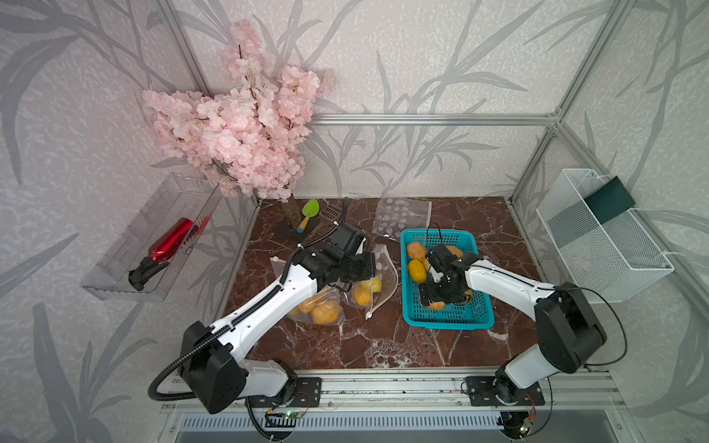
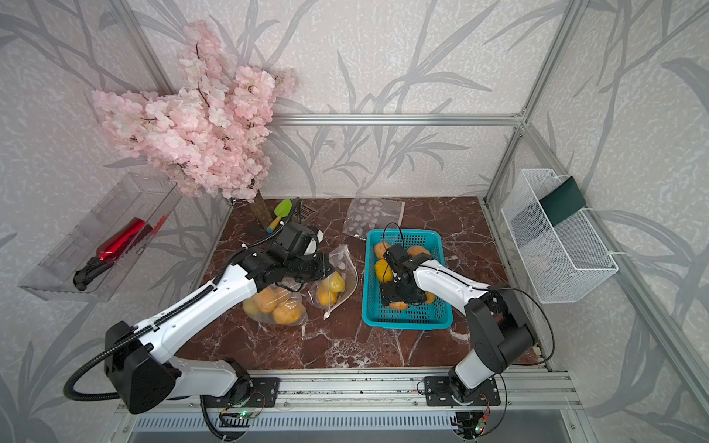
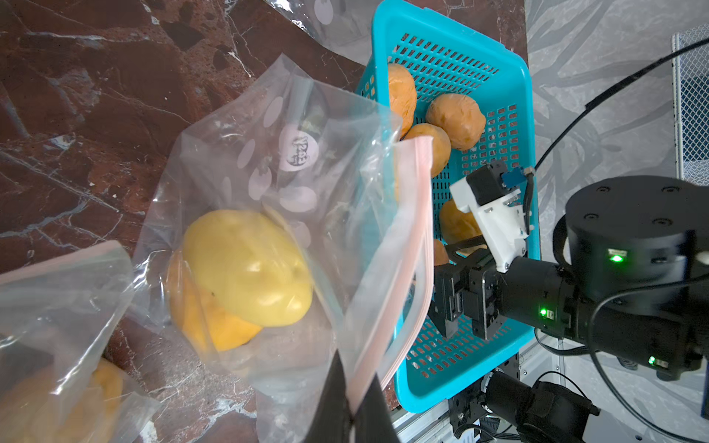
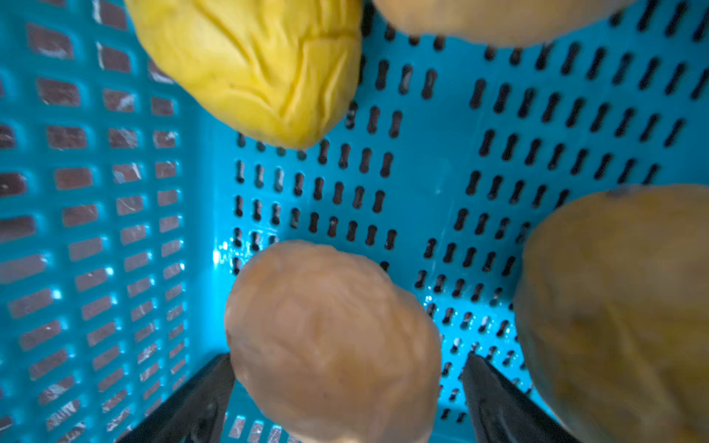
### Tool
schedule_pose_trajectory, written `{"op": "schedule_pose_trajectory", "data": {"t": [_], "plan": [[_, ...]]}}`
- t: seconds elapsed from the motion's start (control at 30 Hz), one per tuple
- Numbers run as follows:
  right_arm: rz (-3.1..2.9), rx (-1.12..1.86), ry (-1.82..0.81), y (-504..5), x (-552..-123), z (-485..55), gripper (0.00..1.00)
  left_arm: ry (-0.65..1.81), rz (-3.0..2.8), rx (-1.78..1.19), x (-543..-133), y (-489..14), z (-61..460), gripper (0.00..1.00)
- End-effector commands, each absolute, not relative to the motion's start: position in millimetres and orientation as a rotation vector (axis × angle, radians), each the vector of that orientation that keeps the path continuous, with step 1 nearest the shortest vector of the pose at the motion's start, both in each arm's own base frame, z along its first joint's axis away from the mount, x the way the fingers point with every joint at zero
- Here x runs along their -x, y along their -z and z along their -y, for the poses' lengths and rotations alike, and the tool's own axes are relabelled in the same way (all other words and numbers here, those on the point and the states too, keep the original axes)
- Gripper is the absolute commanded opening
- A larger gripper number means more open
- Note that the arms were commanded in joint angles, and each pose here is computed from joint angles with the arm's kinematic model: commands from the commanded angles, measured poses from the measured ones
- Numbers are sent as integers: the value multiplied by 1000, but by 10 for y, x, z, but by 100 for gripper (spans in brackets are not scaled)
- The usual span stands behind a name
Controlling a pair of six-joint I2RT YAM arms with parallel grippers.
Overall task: Put the potatoes into a zipper bag and zip it
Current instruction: Pick up the potato from the basket.
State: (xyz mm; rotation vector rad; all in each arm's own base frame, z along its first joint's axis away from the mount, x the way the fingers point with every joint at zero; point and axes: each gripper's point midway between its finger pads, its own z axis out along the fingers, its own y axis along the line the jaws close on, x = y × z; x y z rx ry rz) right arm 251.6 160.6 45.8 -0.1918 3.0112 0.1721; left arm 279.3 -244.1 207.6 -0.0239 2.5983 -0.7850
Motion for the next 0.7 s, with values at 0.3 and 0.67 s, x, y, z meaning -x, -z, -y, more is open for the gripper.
{"op": "schedule_pose_trajectory", "data": {"t": [0.3, 0.67], "plan": [[-3036, 237, -262, -357, -2484, -1734, 80, 772, -2565, 44, -2803, -2163, 2364, 0], [-2979, 211, -187, -563, -2552, -1630, 44, 803, -2561, 29, -2777, -2185, 2391, 0]]}}
